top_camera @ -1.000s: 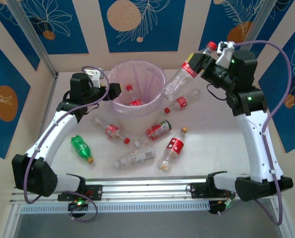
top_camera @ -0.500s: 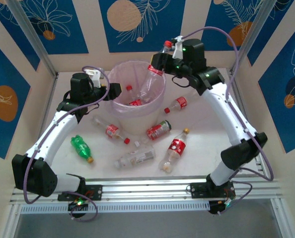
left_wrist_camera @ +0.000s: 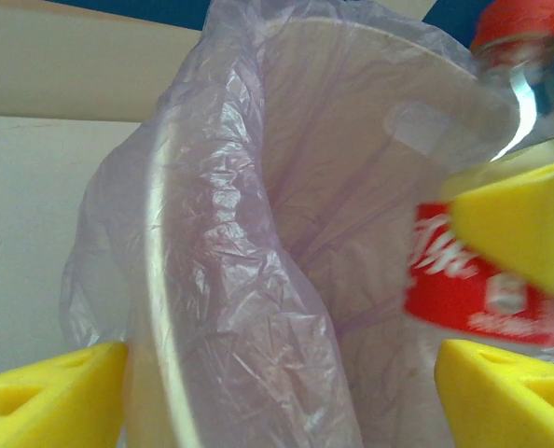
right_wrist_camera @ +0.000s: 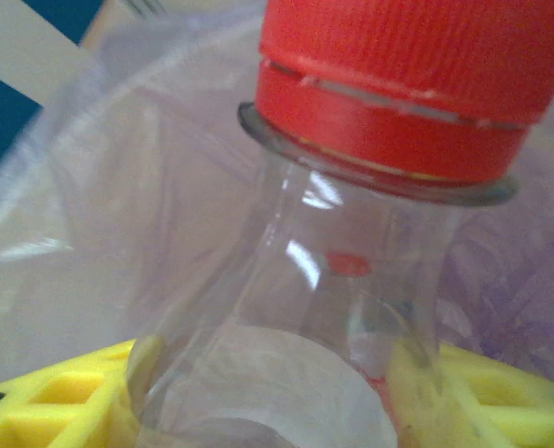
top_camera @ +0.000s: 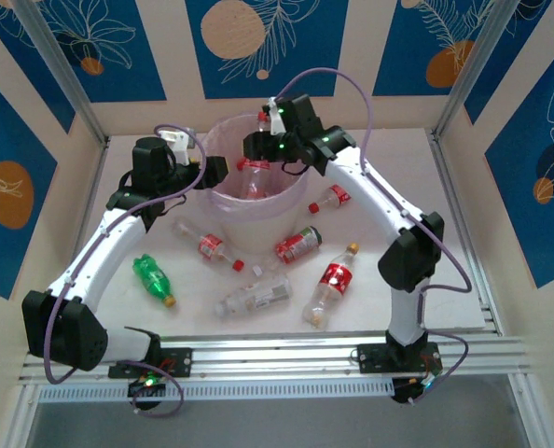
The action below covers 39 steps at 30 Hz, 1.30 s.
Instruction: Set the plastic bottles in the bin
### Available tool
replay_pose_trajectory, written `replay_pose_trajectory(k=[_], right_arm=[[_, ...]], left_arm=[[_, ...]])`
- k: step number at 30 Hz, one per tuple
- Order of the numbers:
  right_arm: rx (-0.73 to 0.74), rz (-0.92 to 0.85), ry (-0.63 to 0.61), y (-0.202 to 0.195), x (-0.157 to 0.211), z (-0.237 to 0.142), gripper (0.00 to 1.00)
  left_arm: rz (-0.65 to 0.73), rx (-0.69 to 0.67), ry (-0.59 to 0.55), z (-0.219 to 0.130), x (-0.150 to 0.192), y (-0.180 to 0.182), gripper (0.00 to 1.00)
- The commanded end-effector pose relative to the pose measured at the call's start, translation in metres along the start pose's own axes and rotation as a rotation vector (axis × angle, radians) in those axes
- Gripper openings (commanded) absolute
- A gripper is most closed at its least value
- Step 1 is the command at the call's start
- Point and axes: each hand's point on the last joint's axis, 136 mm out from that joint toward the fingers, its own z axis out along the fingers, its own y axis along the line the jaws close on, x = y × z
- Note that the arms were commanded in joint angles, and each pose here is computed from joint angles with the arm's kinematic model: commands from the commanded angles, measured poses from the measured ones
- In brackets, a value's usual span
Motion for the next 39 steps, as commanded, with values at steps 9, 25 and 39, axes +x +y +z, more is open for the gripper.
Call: replay_pose_trajectory(k=[9, 25, 39], right_arm=[[0.057, -0.114, 0.118, -0.004, 0.039, 0.051, 0.61], [0.107, -0.163, 0.149, -0.021, 0.064, 0.081, 0.88], [0.064, -0.215, 0.047, 0.004, 0.027, 0.04, 0.99]], left_arm=[[0.03, -0.049, 0.199, 0.009, 0.059, 0.013, 0.83], [0.03, -0.053, 0.202, 0.01, 0.059, 0.014, 0.83], [0.03, -0.051, 0.201, 0.01, 0.059, 0.014, 0.83]])
